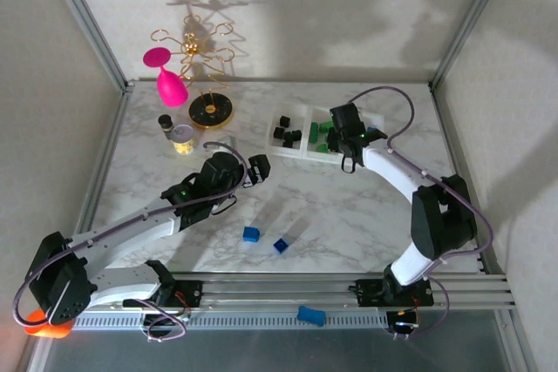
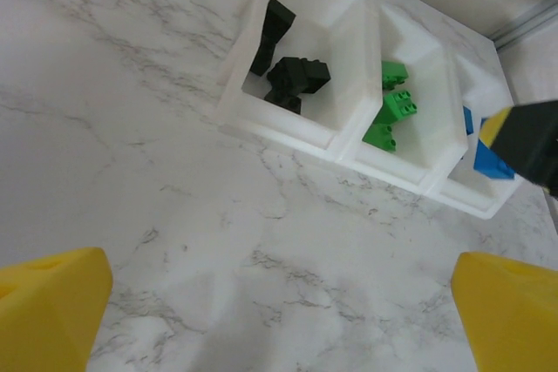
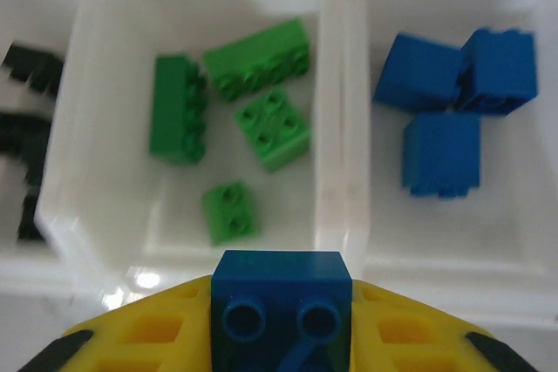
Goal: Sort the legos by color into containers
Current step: Place the lego in the container.
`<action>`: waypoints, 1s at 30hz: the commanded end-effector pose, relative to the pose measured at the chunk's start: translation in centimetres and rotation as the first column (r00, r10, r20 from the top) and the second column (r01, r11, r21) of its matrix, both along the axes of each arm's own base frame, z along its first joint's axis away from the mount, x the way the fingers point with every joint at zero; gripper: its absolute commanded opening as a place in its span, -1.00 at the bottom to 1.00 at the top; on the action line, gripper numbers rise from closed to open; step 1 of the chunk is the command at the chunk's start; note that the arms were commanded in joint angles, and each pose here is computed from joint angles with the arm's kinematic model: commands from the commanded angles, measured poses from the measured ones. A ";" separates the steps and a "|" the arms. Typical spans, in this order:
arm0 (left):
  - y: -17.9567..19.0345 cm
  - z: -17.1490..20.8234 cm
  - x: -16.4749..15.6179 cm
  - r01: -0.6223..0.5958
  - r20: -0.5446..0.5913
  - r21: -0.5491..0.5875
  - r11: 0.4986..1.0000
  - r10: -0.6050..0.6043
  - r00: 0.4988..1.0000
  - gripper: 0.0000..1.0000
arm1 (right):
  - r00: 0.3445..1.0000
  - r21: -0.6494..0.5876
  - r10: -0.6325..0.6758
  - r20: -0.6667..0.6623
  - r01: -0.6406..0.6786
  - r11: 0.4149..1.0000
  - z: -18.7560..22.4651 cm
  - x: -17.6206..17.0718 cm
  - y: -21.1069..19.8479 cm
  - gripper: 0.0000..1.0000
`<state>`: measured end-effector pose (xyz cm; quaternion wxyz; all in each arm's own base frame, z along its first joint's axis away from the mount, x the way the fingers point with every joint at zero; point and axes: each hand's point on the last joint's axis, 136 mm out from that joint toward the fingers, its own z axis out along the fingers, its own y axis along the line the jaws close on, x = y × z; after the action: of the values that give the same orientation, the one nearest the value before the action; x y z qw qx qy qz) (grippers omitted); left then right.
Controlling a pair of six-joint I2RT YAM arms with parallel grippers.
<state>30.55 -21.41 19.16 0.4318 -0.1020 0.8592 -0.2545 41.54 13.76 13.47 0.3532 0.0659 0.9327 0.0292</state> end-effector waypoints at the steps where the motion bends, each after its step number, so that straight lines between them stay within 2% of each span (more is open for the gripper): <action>1: -1.4 2.1 0.6 0.042 0.053 -0.033 0.999 -0.041 0.998 0.99 | 0.998 -0.022 -0.044 0.039 0.045 0.999 0.1 2.8 -1.7 -0.36; 11: -1.5 2.0 1.0 0.037 0.059 -0.011 0.999 -0.037 0.998 0.99 | 0.991 -0.025 -0.129 0.032 0.130 0.991 -1.0 7.0 -6.7 -0.37; 19: -1.6 2.3 1.3 0.036 0.063 -0.001 0.999 -0.036 0.997 0.99 | 0.992 -0.045 -0.130 0.008 0.130 0.991 -2.7 8.7 -7.4 -0.34; 26: -1.3 2.7 1.3 0.026 0.072 0.009 1.000 -0.027 0.997 0.99 | 0.992 -0.045 -0.121 0.028 0.122 0.991 -1.3 8.9 -7.4 -0.03; 30: -1.2 3.0 1.3 0.025 0.076 0.010 1.000 -0.026 0.997 0.99 | 0.991 -0.041 -0.121 0.052 0.124 0.991 0.5 8.4 -7.6 0.02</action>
<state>31.58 -22.58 20.25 0.4435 -0.0816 0.8545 -0.2580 49.78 6.06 10.46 0.3512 0.1187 0.9285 -0.0211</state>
